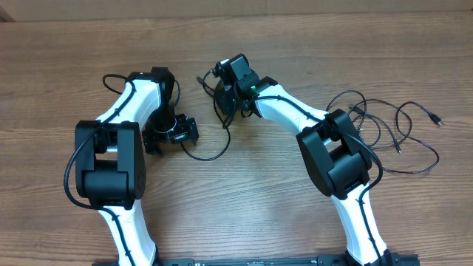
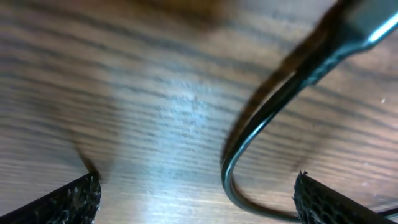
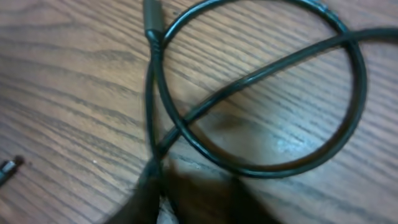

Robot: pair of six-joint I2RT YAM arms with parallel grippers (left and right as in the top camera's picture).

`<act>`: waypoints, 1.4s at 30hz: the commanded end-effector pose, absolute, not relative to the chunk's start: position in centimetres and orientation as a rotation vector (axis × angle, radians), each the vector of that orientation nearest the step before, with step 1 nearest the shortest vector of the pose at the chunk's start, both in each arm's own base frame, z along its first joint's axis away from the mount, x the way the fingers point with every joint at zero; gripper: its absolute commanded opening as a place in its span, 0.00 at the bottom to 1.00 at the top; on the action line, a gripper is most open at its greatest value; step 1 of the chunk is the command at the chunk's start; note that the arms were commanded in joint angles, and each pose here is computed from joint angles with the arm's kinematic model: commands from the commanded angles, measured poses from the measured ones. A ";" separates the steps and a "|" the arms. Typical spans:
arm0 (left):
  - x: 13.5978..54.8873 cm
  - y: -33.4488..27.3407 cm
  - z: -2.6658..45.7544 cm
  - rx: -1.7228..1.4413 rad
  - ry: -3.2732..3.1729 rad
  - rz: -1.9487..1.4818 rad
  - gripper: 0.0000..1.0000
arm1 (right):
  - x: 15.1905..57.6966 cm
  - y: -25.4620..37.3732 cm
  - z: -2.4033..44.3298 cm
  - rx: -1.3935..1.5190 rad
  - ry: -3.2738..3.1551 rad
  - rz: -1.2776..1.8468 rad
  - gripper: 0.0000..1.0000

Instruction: Untangle cables

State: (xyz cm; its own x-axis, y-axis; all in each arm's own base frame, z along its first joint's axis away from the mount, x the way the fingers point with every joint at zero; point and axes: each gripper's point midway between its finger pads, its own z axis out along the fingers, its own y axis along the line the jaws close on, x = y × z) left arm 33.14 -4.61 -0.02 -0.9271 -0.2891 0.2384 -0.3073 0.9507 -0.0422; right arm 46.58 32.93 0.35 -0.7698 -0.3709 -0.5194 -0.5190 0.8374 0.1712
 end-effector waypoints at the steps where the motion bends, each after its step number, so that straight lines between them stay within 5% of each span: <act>1: 34.5 -4.5 -1.1 0.419 -2.935 0.096 1.00 | 43.9 31.9 -5.3 -0.668 2.687 0.393 0.13; 3: 35.3 -4.5 -1.2 0.421 -2.967 0.108 1.00 | 44.0 31.9 -5.2 -0.668 2.686 0.392 0.04; 14: 39.8 -4.9 -1.4 0.431 -3.144 0.177 1.00 | 43.7 30.7 -1.0 -0.493 2.745 0.347 0.04; 16: 40.3 -4.9 -1.4 0.432 -3.163 0.185 1.00 | 43.3 30.6 -1.1 -0.479 2.769 0.355 0.24; 20: 40.7 -5.0 -1.3 0.433 -3.182 0.194 1.00 | 42.5 31.1 -1.7 -0.445 2.796 0.402 0.33; 42: 40.9 -5.0 -1.3 0.434 -3.186 0.195 1.00 | 40.1 32.8 -3.4 -0.539 2.712 0.110 0.26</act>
